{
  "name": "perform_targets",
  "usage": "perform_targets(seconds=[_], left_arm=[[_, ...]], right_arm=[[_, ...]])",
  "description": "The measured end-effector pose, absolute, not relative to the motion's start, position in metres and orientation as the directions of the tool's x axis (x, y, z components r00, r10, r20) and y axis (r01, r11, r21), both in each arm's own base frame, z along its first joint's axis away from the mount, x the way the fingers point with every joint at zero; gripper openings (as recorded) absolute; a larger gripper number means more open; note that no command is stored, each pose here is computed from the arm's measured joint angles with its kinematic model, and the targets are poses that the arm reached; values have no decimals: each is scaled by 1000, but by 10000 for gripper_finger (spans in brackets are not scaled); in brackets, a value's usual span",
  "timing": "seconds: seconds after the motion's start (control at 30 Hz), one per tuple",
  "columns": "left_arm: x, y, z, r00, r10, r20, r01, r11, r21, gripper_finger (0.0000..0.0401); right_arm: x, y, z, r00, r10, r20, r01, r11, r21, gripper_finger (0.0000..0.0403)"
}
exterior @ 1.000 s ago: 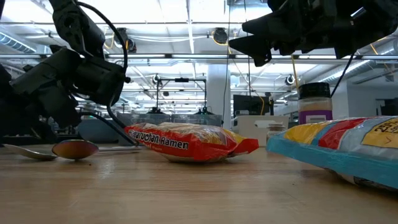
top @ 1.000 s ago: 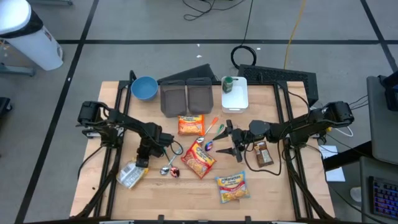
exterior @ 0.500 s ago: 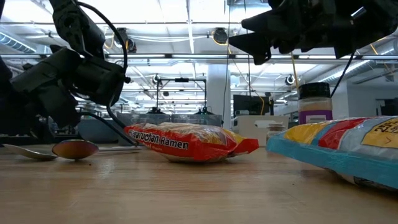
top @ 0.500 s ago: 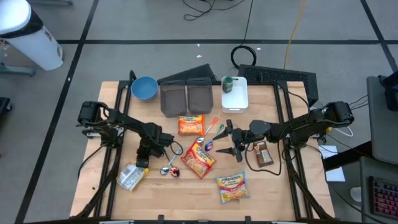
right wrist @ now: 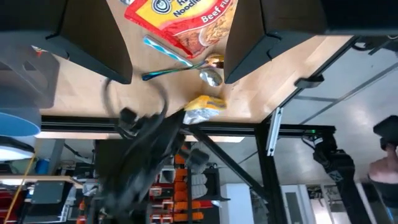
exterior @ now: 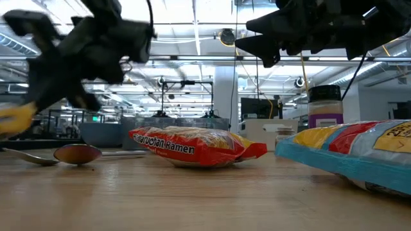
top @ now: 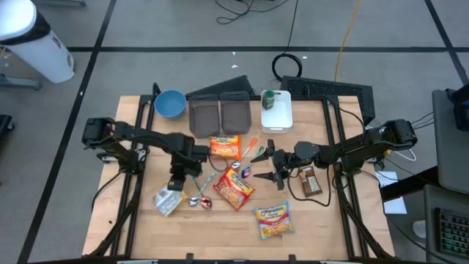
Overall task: Pick & Place Food Item
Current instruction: Put the yellow noodle pack into the right black bin
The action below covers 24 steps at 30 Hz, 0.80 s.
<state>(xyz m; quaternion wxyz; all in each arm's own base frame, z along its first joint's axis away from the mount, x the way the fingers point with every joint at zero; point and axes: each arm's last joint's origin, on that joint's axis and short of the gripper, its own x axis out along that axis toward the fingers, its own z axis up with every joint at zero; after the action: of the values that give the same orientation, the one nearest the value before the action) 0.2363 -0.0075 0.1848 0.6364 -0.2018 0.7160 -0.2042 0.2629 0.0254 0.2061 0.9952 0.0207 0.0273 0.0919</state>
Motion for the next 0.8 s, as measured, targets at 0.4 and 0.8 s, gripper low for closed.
perform_targets(seconds=[0.4,0.8], left_arm=[[227,17,266,20,-341,-940,-89,936,-341,0],[236,32,312,173,-256,-951,-51,962,-269,0]], right_arm=[[263,25,211,983,182,3,-181,981,61,251],[263,24,212,993,119,8,-119,989,93,251]])
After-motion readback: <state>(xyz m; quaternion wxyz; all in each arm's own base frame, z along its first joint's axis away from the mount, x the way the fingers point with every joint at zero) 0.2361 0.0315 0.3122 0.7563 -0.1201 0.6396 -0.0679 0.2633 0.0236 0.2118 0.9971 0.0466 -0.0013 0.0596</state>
